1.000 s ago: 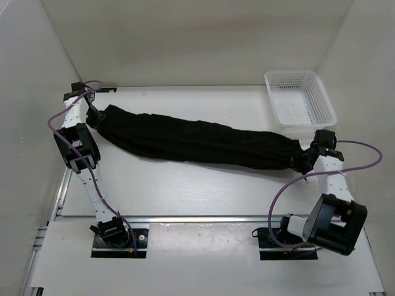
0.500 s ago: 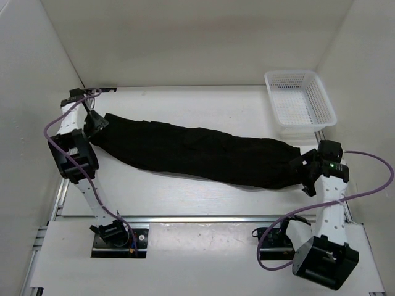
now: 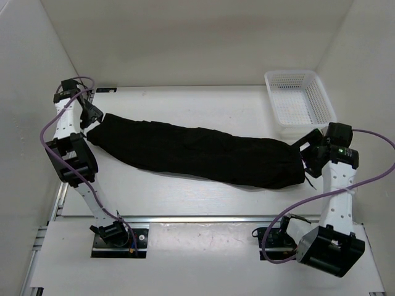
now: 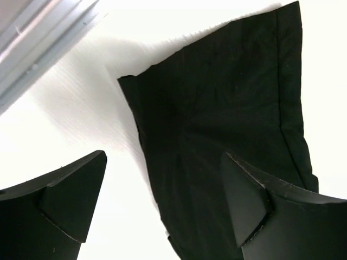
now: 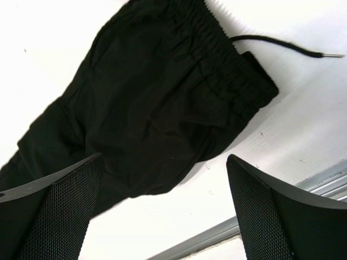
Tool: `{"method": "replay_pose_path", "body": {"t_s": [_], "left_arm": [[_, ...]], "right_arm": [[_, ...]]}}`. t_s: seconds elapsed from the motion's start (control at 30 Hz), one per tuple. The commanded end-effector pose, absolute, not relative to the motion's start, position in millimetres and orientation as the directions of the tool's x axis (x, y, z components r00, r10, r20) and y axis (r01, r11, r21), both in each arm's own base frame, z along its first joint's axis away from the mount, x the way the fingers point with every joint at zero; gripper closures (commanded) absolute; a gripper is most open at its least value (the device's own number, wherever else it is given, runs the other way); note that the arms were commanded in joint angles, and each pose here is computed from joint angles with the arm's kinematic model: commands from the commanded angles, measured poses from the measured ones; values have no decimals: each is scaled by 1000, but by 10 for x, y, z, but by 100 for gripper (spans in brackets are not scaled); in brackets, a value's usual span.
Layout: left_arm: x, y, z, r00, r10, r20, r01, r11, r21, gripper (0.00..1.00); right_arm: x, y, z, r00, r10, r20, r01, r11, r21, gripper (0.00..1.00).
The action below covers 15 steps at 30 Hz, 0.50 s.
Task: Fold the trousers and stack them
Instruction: Fold the trousers
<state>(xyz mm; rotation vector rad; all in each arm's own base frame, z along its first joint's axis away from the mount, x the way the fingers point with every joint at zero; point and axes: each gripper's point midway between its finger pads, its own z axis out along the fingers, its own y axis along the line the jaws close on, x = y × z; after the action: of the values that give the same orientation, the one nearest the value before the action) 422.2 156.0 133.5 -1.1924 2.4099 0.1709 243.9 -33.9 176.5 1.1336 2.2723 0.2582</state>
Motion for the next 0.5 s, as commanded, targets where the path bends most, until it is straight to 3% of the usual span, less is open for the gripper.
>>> {"method": "replay_pose_path", "body": {"t_s": [0.0, 0.2, 0.33, 0.47], "left_arm": [[4148, 1438, 1224, -522, -758, -391, -785, 606, -128, 3], [4093, 1337, 837, -543, -778, -317, -779, 607, -155, 3], [4208, 1419, 731, -529, -780, -334, -789, 597, -145, 6], [4338, 1504, 665, -517, -783, -347, -799, 586, -133, 15]], "right_arm": [[2590, -262, 1893, -509, 752, -419, 592, 659, 464, 3], [2640, -244, 1925, -523, 746, -413, 576, 666, 473, 3], [2654, -248, 1958, -519, 745, -420, 572, 667, 477, 3], [2635, -242, 1947, -523, 746, -413, 576, 666, 473, 3]]}}
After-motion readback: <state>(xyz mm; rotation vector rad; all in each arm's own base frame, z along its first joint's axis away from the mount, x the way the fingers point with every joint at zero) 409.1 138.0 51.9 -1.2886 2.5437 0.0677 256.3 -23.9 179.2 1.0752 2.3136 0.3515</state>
